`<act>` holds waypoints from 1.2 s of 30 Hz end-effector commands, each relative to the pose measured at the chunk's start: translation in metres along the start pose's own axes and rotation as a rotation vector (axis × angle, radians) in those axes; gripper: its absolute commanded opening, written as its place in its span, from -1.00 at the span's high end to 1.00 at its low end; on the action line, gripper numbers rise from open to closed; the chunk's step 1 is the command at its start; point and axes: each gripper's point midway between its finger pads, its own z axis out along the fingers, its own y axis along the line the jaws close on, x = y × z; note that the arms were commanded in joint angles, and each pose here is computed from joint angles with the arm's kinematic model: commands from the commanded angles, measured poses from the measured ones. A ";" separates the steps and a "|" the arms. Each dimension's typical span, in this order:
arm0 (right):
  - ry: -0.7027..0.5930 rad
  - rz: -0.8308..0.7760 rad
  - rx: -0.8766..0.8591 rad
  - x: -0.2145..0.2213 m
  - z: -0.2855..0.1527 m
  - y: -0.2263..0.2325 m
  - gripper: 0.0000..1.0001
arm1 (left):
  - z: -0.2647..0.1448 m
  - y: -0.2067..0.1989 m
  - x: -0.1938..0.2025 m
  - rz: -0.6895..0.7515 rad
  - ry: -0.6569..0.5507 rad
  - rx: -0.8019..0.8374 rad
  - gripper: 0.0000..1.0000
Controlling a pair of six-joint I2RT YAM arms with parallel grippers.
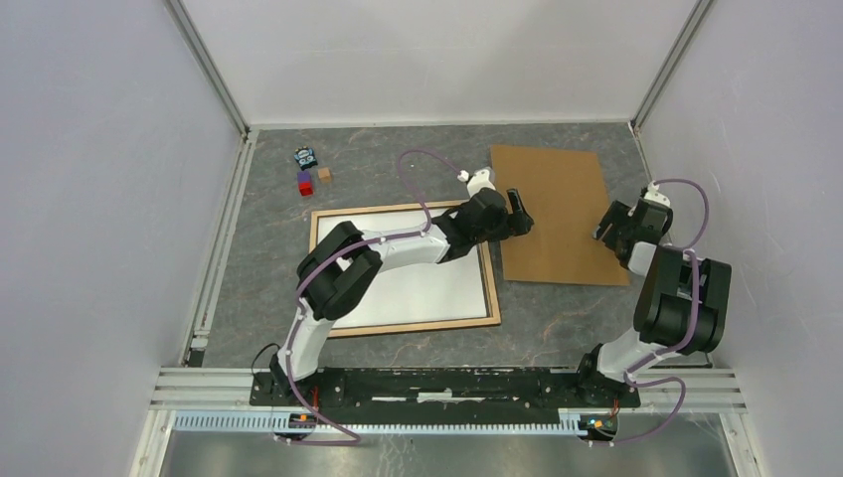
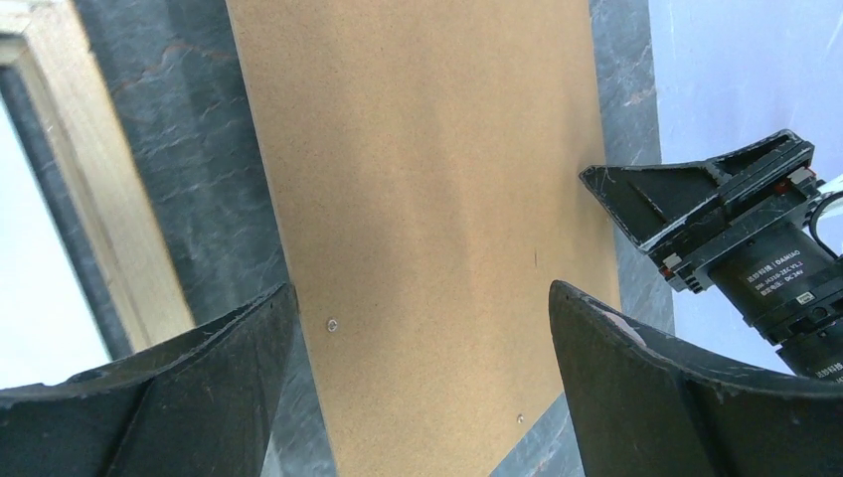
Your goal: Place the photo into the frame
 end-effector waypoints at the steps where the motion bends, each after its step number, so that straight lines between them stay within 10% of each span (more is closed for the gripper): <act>1: 0.296 0.064 -0.173 0.095 -0.029 0.035 -0.49 | -0.046 -0.079 -0.006 -0.081 -0.009 0.241 -1.00; 36: 0.241 -0.085 -0.299 0.127 -0.074 0.059 -0.49 | -0.104 0.040 0.013 -0.229 0.084 0.280 -0.89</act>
